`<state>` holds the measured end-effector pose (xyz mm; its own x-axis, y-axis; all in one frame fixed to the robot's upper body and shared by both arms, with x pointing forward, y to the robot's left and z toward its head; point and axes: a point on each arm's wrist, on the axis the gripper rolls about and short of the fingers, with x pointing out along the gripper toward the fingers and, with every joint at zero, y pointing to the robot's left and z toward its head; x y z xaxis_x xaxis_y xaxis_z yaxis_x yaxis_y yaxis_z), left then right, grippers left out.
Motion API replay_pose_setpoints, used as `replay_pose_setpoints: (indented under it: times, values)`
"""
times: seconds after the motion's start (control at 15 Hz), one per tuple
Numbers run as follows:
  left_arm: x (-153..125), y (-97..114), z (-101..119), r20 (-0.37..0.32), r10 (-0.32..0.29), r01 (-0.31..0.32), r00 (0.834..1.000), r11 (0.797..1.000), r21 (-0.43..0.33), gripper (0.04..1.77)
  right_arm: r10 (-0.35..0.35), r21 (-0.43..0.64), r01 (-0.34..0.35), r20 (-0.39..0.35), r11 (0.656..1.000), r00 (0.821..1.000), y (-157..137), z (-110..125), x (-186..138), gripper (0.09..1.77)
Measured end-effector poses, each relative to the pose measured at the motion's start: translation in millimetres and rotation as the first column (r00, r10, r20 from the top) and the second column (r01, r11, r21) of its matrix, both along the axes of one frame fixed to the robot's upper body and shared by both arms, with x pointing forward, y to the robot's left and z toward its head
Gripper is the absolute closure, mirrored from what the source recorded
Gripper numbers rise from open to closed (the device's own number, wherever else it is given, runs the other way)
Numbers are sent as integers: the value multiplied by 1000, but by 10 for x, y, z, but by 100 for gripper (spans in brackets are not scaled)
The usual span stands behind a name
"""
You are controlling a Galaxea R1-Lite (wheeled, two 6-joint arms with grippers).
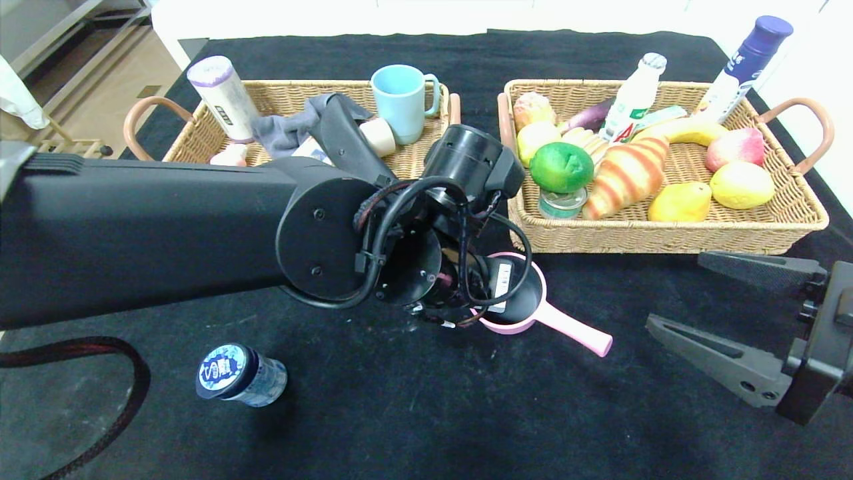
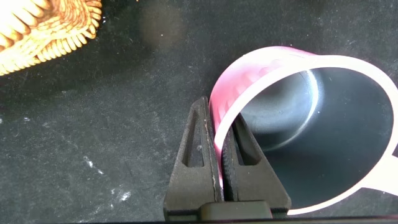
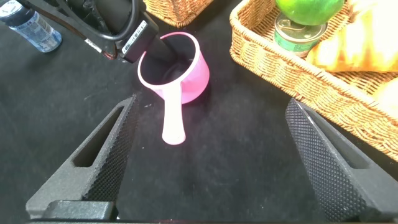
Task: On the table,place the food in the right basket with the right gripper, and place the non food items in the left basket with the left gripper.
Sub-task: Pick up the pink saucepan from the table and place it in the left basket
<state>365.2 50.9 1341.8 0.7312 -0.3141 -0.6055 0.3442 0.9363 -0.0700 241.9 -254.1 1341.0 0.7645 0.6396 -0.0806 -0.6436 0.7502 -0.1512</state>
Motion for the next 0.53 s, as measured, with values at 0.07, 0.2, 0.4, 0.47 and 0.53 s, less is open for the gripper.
replay_pose_setpoints:
  times: [0.07,0.2,0.4,0.47,0.53]
  values:
    - [-1,1,1,1,0,0,1000,1000,1,165,0,0,0,-1,1000,1000,0,-2,0,15]
    - [-1,1,-1,1,1,-1,1000,1000,1,165,0,0,0,-1,1000,1000,0,-3,-1,15]
    - [-4,6,9,6,11,-11,1000,1000,3,165,1,0,-1,1,1000,1000,1,0,-3,15]
    - [-10,10,18,7,14,-14,1000,1000,1,165,1,2,-1,3,1000,1000,0,3,-7,15]
    - [-25,16,35,6,19,-19,1000,1000,-6,165,0,6,0,9,1000,1000,-4,12,-12,15]
